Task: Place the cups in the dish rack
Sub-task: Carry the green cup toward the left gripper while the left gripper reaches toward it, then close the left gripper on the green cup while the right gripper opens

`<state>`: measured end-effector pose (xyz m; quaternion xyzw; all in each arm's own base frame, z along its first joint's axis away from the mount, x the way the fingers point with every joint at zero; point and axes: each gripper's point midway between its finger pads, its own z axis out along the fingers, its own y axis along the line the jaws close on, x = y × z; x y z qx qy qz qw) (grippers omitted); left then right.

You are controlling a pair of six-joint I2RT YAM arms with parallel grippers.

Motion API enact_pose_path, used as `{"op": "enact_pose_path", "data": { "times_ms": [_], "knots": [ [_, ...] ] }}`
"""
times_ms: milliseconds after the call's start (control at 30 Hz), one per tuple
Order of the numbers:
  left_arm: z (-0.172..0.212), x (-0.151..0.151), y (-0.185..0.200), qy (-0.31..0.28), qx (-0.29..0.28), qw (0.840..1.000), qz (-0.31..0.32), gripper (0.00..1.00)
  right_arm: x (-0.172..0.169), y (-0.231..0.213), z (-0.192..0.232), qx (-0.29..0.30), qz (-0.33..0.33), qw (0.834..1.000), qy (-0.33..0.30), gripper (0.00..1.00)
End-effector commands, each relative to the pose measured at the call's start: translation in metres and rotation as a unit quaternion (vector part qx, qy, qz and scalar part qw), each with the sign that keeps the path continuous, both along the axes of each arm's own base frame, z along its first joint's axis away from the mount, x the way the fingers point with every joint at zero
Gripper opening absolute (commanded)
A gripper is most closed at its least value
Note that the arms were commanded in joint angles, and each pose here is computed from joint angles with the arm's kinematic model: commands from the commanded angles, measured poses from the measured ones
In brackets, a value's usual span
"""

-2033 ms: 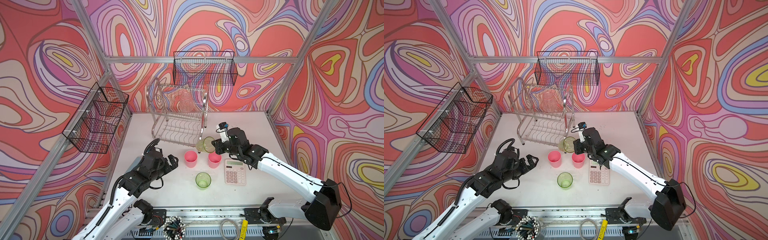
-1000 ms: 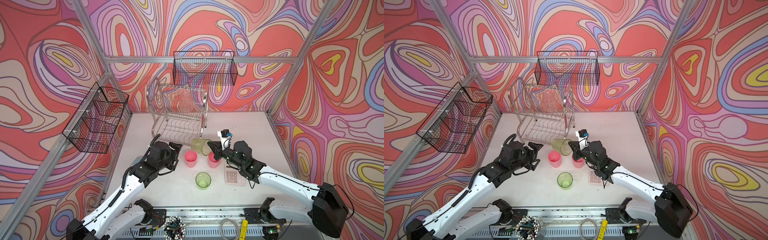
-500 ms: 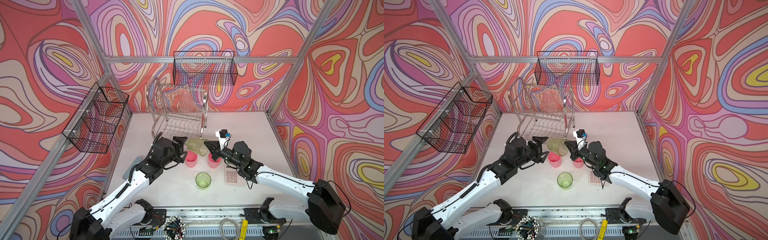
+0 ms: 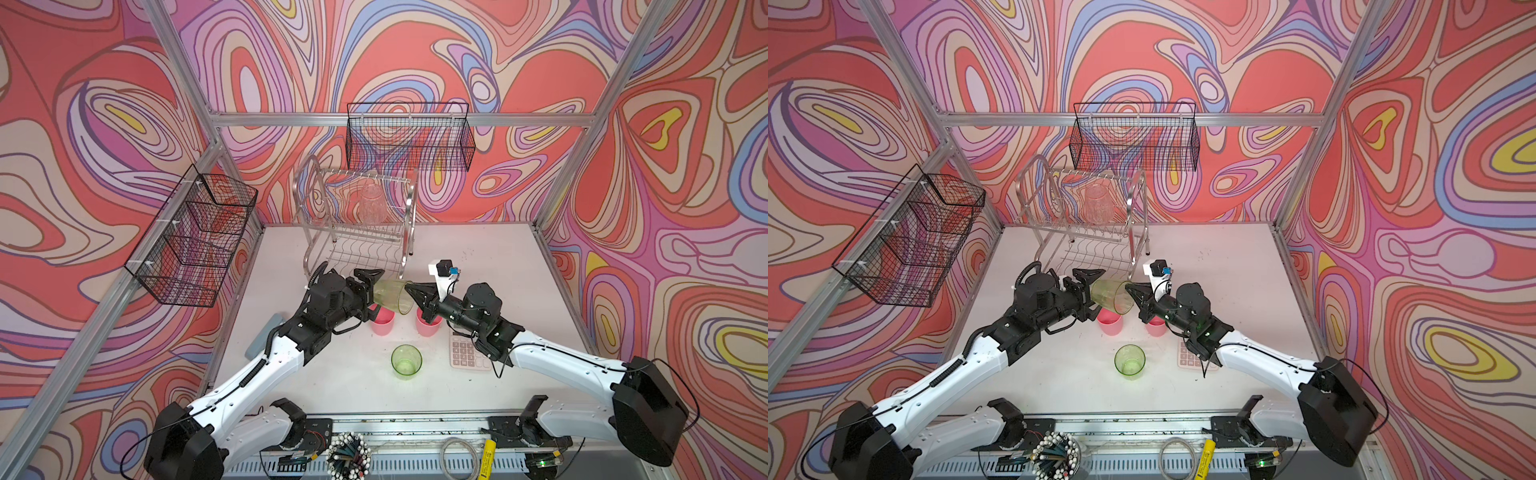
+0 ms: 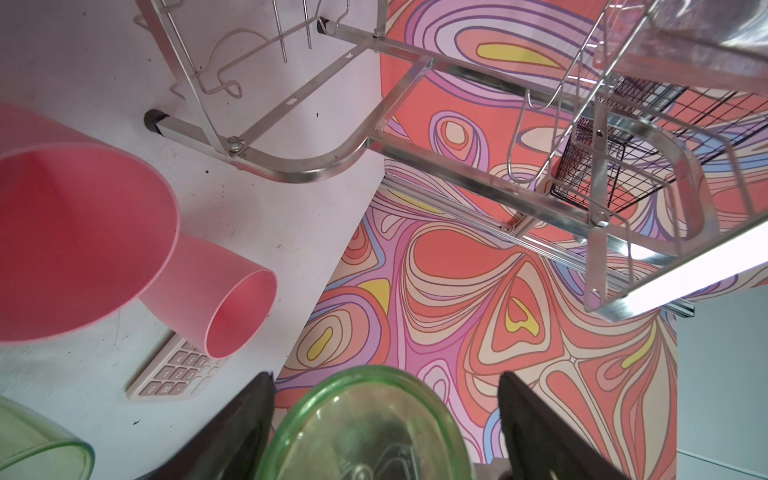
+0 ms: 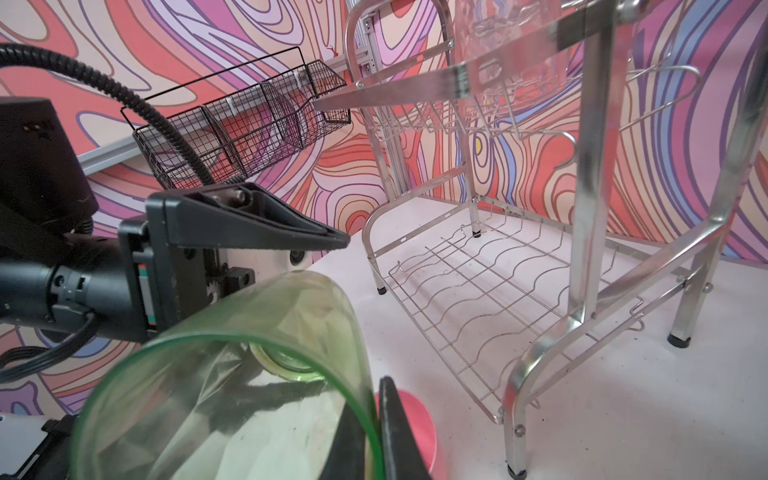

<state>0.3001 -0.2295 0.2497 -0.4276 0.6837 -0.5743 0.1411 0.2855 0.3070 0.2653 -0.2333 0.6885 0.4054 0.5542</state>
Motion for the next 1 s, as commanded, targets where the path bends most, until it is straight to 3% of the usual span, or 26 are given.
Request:
{"op": "enact_pose_path", "data": {
  "times_ms": [0,333,967],
  "knots": [
    [0.003,-0.002,-0.008,-0.004,-0.022,1.000,-0.015,0.83,-0.002,0.005,0.006,0.008,0.011,1.000,-0.011,0.00],
    [0.006,-0.002,-0.009,-0.007,-0.039,0.999,-0.017,0.79,0.003,0.008,0.008,0.005,0.010,1.000,-0.018,0.00],
    [0.017,-0.005,-0.006,-0.020,-0.044,0.999,-0.012,0.80,0.009,0.013,0.006,-0.006,0.007,1.000,-0.027,0.00]
  ]
}}
